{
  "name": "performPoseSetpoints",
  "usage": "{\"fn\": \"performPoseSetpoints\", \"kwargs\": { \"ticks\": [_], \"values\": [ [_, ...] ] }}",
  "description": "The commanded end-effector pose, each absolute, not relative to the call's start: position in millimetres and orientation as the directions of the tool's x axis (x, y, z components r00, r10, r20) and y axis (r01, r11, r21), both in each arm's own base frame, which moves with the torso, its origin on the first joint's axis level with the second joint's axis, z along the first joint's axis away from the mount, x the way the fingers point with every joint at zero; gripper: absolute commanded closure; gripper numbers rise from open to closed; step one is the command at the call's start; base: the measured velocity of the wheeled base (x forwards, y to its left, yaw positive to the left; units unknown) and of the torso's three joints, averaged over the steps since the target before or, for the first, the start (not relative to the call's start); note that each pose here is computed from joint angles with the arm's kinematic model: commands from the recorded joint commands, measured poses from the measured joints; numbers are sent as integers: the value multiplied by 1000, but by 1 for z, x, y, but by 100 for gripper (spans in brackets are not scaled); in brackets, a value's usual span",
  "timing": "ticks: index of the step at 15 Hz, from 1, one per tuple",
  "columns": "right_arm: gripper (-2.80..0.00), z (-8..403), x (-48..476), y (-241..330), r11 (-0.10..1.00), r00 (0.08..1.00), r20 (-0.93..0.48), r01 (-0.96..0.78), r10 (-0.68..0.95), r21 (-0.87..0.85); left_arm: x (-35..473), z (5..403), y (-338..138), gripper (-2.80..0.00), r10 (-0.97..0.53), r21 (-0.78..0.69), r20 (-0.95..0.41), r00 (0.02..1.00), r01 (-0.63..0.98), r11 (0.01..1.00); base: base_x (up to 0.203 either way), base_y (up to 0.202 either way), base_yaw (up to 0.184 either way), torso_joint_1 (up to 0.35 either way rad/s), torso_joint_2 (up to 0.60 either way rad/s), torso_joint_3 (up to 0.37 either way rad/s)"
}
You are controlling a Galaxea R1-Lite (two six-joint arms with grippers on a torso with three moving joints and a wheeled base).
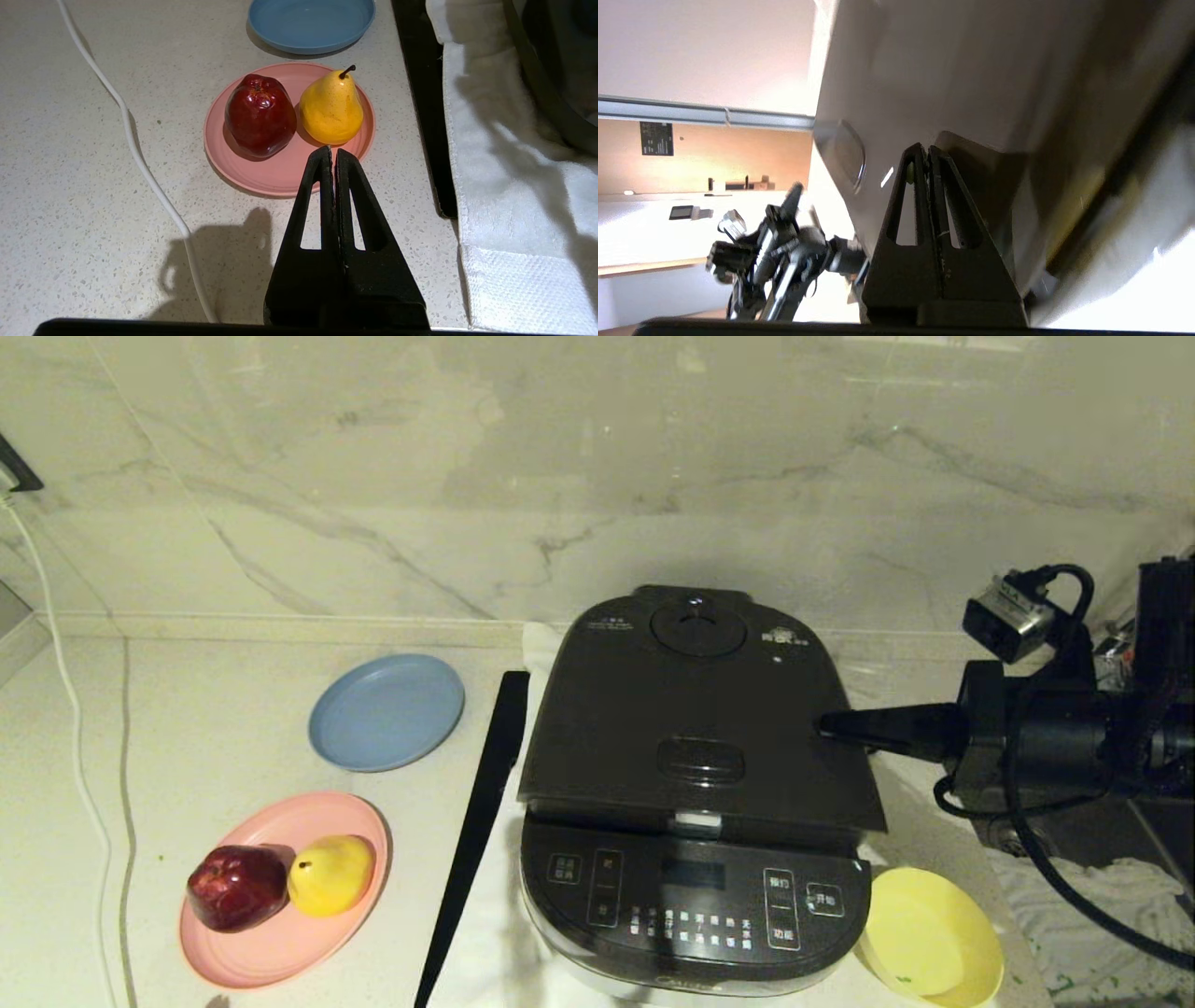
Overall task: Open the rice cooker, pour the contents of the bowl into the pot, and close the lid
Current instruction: Close the rice cooker
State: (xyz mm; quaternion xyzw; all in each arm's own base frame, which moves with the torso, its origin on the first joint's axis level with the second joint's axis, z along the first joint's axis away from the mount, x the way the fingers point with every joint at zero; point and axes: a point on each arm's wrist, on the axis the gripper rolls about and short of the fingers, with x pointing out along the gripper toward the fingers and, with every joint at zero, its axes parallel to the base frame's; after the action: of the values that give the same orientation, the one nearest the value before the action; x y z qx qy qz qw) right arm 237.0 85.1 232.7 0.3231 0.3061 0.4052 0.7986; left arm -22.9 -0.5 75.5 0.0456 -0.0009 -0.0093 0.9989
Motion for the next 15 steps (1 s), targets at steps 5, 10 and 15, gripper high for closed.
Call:
{"fn": "performPoseSetpoints", "kwargs": {
  "ticks": [5, 10, 15],
  "values": [
    [0, 195, 246, 94, 482, 435, -313, -360, 844, 799, -22, 73, 0, 0, -19, 92, -8, 1000, 19, 996, 0, 0, 0, 0, 0, 0],
    [0, 190, 249, 98, 514, 469, -331, -341, 819, 787, -22, 73, 0, 0, -19, 92, -8, 1000, 20, 996, 0, 0, 0, 0, 0, 0],
    [0, 256, 204, 81, 445, 540, -146, -478, 829, 757, -22, 73, 0, 0, -18, 92, -6, 1000, 19, 996, 0, 0, 0, 0, 0, 0]
  ]
}}
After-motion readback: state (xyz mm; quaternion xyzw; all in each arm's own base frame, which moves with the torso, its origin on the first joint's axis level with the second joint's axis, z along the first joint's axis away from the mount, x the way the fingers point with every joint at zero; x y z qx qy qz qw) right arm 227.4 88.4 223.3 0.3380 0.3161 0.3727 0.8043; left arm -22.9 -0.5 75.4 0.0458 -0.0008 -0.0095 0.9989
